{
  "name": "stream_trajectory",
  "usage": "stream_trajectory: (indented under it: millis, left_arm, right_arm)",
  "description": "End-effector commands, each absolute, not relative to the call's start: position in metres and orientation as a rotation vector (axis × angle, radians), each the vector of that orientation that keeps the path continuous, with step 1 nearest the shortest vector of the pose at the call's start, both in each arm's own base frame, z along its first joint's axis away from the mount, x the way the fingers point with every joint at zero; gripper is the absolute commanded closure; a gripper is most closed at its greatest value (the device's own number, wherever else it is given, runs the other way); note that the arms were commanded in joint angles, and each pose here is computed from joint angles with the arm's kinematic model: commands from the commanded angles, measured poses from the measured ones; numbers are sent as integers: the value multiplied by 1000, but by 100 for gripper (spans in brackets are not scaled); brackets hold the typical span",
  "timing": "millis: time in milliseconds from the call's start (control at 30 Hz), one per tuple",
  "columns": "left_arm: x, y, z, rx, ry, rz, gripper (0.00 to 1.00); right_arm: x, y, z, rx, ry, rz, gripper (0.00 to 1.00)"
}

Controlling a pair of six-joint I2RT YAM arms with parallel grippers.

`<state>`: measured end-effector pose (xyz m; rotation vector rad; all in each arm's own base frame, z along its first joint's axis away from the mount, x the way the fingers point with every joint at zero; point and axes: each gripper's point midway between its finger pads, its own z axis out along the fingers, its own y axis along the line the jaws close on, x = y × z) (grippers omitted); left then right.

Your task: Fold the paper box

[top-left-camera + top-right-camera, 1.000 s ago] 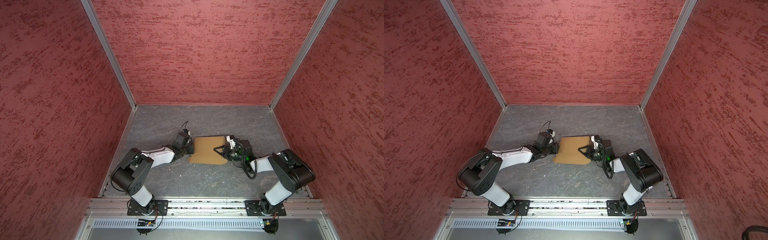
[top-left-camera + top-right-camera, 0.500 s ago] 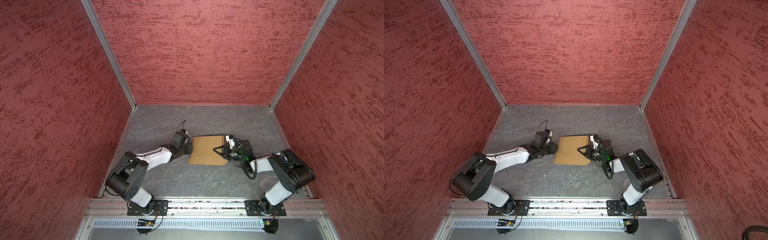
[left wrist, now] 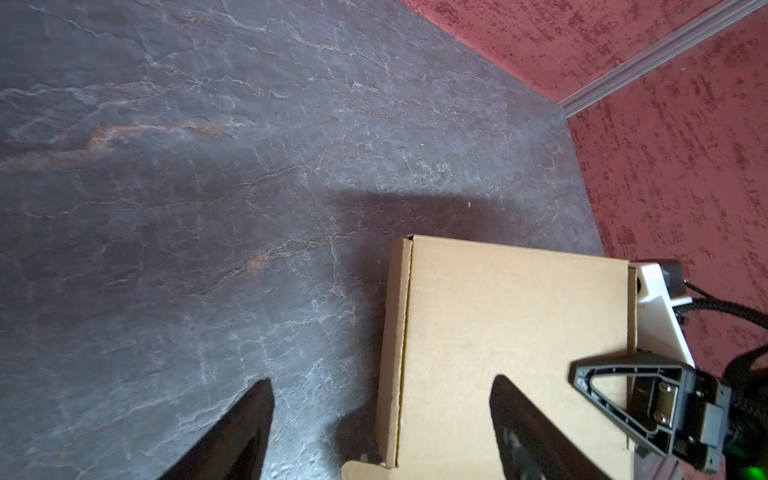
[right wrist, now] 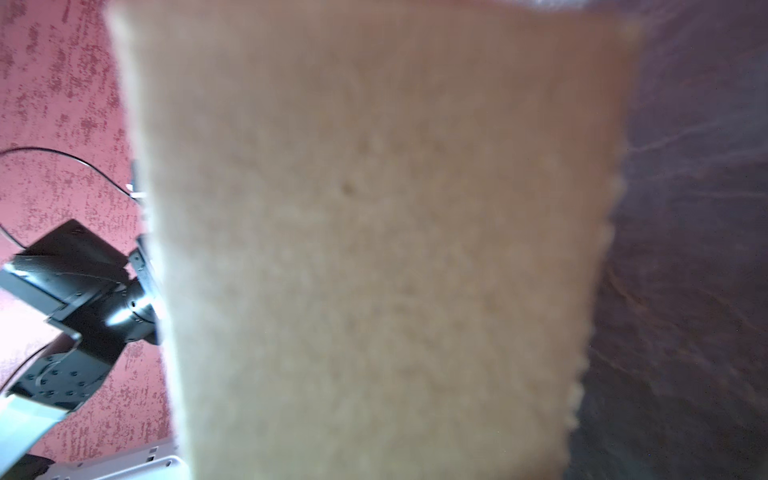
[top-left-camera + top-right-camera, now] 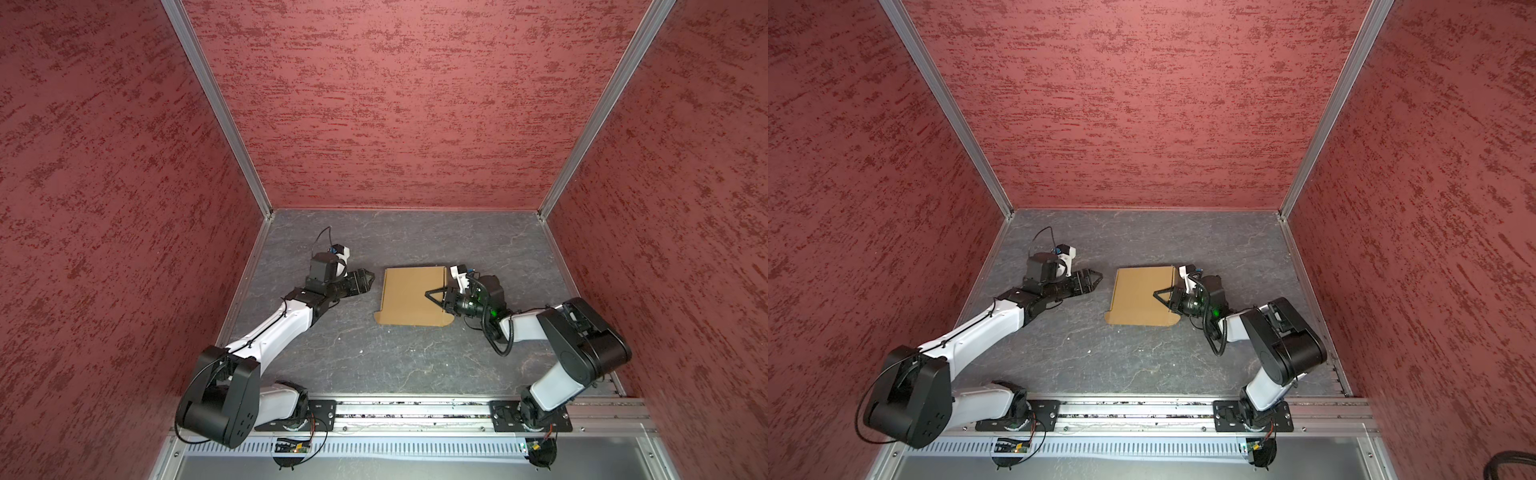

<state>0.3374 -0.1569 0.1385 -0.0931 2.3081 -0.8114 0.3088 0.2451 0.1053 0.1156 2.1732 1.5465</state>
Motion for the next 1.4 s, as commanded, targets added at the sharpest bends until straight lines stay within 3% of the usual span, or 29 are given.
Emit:
stream_trajectory:
  millis: [0,200,667,1367]
  left_arm:
    - [323,-167,145,-29,2271,-1042,14]
    - [323,-174,164,17,2153,-1241,0]
    - [324,-200,219,240,1899,-1451,0]
    - [308,-236,242,374,1778,-1628,17]
  right_arm:
    - [313,249,138,22,2104,1566,64]
    - [313,248,168,-58,2101,1542,64]
    - [302,253,236,-225,2006,1613,65]
    - [297,256,269,-286,1900,1694,65]
